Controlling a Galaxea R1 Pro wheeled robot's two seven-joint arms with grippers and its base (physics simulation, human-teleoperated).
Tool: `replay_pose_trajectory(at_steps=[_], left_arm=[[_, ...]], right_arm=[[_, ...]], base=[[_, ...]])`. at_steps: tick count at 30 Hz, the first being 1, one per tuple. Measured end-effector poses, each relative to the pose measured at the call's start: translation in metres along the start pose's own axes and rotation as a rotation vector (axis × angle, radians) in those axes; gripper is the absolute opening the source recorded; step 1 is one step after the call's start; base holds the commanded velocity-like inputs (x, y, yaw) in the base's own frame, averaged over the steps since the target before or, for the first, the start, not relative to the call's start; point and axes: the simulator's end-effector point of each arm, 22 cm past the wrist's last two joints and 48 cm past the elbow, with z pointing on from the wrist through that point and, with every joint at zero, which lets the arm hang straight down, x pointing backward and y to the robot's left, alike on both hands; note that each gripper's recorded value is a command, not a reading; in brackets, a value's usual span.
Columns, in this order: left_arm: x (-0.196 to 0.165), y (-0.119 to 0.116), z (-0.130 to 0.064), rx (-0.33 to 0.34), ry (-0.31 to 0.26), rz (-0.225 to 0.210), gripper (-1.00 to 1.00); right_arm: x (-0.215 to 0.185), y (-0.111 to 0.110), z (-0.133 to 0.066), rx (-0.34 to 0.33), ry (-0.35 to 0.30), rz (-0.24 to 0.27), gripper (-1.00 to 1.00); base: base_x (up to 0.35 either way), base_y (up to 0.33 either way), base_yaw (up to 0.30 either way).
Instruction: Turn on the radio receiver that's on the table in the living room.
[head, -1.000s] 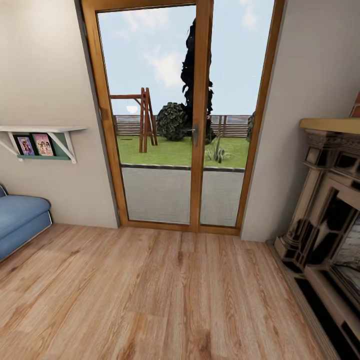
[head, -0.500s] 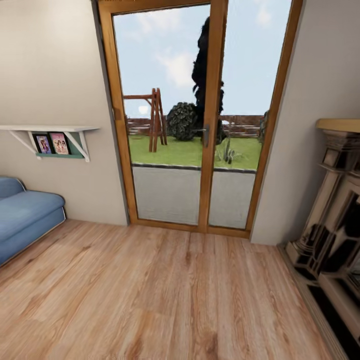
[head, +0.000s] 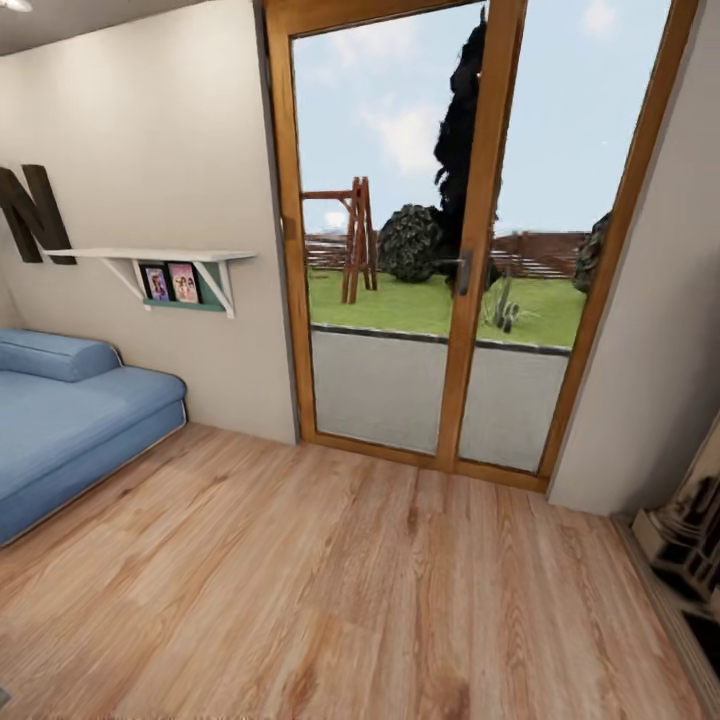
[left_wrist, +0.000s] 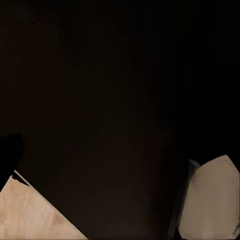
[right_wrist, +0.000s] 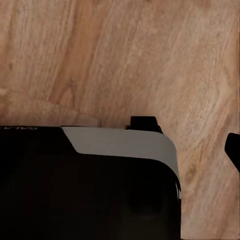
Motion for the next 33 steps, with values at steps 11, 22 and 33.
replay_pose_trajectory(at_steps=[11,22,33], left_arm=[[-0.087,0.020,-0.007,-0.031,-0.219,0.012,1.00],[-0.202,0.031,-0.042,-0.062,-0.443,0.021,1.00],[-0.305,0.058,-0.106,-0.111,-0.626,0.015,1.00]], right_arm=[[-0.051,-0.039,-0.002,0.051,-0.106,-0.020,1.00],[-0.129,-0.057,-0.015,0.079,-0.265,-0.072,1.00],[-0.208,-0.058,-0.042,0.094,-0.435,-0.115,1.00]], base=[[0.000,0.000,0.299],[0.000,0.000,0.300],[0.000,0.000,0.300]])
